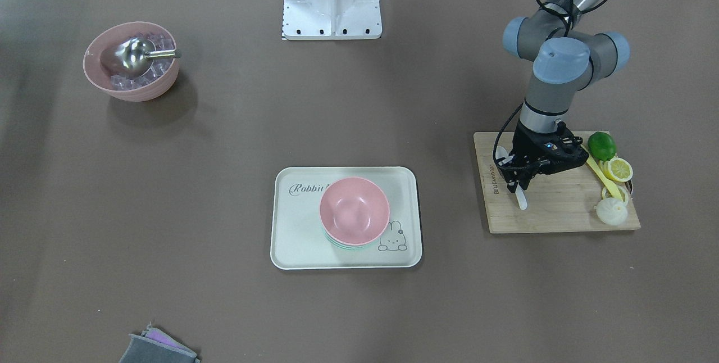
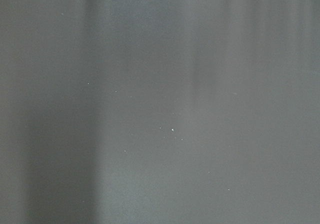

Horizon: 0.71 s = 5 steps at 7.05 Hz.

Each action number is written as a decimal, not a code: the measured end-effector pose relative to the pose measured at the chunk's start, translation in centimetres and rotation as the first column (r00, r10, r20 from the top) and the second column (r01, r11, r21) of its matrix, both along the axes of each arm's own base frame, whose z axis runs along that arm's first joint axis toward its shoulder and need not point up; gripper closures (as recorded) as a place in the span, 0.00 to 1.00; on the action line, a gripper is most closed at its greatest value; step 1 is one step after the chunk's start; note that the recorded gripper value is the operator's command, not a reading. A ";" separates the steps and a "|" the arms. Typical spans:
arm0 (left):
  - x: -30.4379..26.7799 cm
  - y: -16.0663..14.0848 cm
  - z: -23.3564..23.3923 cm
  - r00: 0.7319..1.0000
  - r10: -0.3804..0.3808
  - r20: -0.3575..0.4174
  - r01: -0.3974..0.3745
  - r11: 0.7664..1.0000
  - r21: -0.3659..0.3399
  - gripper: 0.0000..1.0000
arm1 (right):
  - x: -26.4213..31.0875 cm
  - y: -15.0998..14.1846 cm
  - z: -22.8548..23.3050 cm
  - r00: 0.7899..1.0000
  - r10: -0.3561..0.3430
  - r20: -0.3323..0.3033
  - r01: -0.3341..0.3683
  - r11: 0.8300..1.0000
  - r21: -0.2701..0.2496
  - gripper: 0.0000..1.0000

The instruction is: Stack pink bowl on green and place spoon

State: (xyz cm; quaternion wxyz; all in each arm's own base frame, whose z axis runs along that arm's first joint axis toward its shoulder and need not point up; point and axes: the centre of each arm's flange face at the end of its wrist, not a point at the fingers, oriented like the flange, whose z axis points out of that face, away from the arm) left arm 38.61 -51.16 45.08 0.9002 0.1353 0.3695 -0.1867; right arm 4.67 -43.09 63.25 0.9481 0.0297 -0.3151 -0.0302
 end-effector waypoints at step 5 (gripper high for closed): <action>-0.6 0.3 -3.2 0.998 -0.032 -0.053 0.033 0.999 0.020 1.00 | 0.0 0.1 0.3 1.000 0.000 0.002 0.000 1.000 -0.006 0.00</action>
